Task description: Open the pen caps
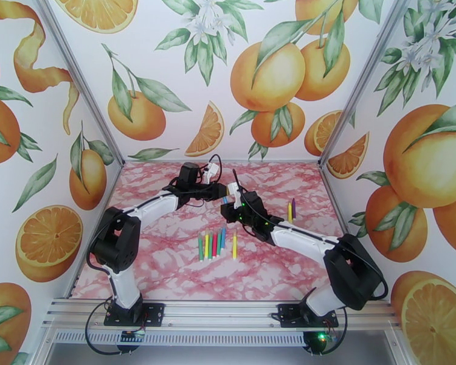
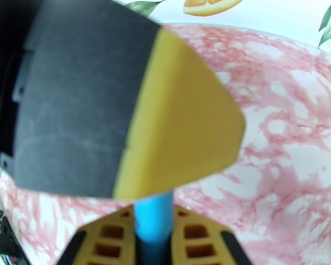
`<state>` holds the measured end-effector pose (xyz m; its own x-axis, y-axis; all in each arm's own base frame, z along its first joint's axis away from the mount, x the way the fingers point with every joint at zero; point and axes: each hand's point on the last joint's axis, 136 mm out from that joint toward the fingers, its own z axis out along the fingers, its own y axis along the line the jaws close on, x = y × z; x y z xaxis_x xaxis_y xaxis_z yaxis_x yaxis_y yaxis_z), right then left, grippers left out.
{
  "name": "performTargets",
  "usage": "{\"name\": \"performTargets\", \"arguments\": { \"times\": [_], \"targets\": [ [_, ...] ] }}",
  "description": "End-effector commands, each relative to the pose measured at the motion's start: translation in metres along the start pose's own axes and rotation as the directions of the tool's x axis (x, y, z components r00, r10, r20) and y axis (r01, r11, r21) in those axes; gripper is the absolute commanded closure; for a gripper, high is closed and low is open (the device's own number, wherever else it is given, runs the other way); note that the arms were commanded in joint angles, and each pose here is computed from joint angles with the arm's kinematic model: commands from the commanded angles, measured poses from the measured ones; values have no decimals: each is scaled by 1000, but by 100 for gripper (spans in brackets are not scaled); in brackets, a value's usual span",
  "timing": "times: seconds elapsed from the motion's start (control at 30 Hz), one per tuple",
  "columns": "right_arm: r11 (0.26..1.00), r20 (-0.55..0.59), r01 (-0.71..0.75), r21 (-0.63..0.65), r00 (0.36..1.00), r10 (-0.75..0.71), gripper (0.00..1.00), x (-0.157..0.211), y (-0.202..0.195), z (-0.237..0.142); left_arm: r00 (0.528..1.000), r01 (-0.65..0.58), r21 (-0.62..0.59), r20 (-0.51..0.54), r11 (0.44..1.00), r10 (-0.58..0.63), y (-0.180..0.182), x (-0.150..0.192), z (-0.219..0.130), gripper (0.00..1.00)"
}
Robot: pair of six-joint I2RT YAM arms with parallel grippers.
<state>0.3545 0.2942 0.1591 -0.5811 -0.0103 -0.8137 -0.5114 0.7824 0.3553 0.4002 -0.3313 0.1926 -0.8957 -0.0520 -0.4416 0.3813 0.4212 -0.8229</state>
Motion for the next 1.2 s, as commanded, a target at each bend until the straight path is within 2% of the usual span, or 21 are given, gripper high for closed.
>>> {"name": "performTargets", "arguments": {
  "times": [0.0, 1.17],
  "targets": [
    [997, -75, 48, -58, 996, -52, 100, 25, 13, -11, 964, -80, -69, 248, 994, 95, 3, -75, -26, 95],
    [997, -73, 57, -55, 995, -61, 100, 34, 10, -16, 936, -15, -123, 346, 992, 57, 22, -102, -52, 98]
  ]
}}
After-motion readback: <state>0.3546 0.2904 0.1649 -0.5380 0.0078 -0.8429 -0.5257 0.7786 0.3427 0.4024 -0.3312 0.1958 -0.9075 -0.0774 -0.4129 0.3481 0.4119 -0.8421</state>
